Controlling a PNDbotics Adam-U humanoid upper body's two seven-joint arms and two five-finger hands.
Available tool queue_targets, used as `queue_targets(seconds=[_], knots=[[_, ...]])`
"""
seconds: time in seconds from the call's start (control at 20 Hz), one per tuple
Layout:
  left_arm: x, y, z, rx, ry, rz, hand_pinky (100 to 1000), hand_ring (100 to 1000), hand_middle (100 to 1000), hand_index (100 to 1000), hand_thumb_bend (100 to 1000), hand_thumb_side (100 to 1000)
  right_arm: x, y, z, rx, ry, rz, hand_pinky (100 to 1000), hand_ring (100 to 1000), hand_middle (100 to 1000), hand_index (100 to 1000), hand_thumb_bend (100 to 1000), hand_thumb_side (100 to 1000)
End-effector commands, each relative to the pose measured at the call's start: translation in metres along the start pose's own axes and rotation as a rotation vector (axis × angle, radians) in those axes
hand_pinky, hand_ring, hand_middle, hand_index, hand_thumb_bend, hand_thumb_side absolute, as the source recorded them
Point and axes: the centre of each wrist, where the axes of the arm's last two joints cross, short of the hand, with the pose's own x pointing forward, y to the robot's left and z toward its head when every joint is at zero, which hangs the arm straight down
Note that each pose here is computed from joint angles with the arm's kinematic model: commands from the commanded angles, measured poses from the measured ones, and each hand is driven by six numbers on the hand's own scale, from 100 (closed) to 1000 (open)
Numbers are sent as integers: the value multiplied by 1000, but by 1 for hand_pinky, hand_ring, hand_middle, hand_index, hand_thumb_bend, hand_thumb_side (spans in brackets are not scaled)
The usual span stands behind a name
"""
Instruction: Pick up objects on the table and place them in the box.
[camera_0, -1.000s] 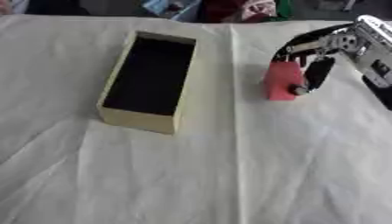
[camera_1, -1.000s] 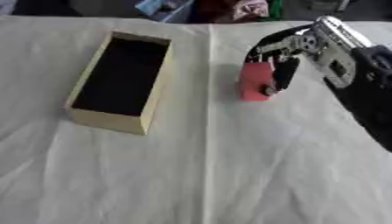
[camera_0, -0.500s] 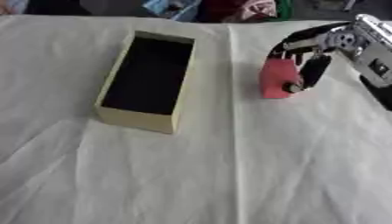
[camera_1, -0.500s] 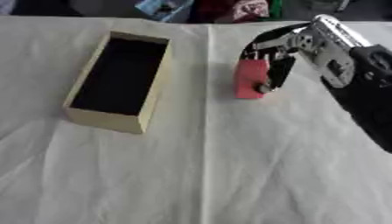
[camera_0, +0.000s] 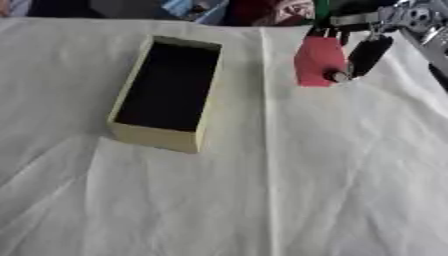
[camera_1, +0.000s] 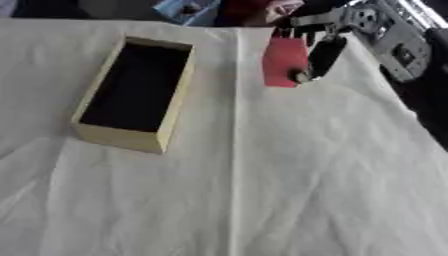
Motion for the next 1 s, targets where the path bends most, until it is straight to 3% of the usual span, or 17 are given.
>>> queue_targets(seconds=[0.05, 0.45, 0.5, 0.55, 1.0], knots=[[7, -1, -8, -15, -40, 9, 570, 544, 521, 658, 203, 100, 5, -30, 15, -102, -7, 17, 707, 736, 615, 647, 100, 100], [8, -5, -8, -24, -41, 30, 570, 545, 522, 658, 202, 100, 46, -69, -14, -187, -78, 15, 711, 729, 613, 644, 100, 100], [8, -6, -8, -25, -40, 33, 570, 545, 522, 658, 202, 100, 51, -72, -20, -192, -84, 15, 712, 730, 613, 645, 100, 153], [8, -7, -8, -26, -40, 37, 570, 545, 522, 658, 202, 100, 56, -74, -26, -195, -89, 15, 712, 729, 612, 644, 100, 100], [9, -12, -8, -39, -36, 67, 569, 544, 521, 658, 201, 100, 93, -70, -75, -209, -129, 2, 711, 726, 607, 643, 100, 100]])
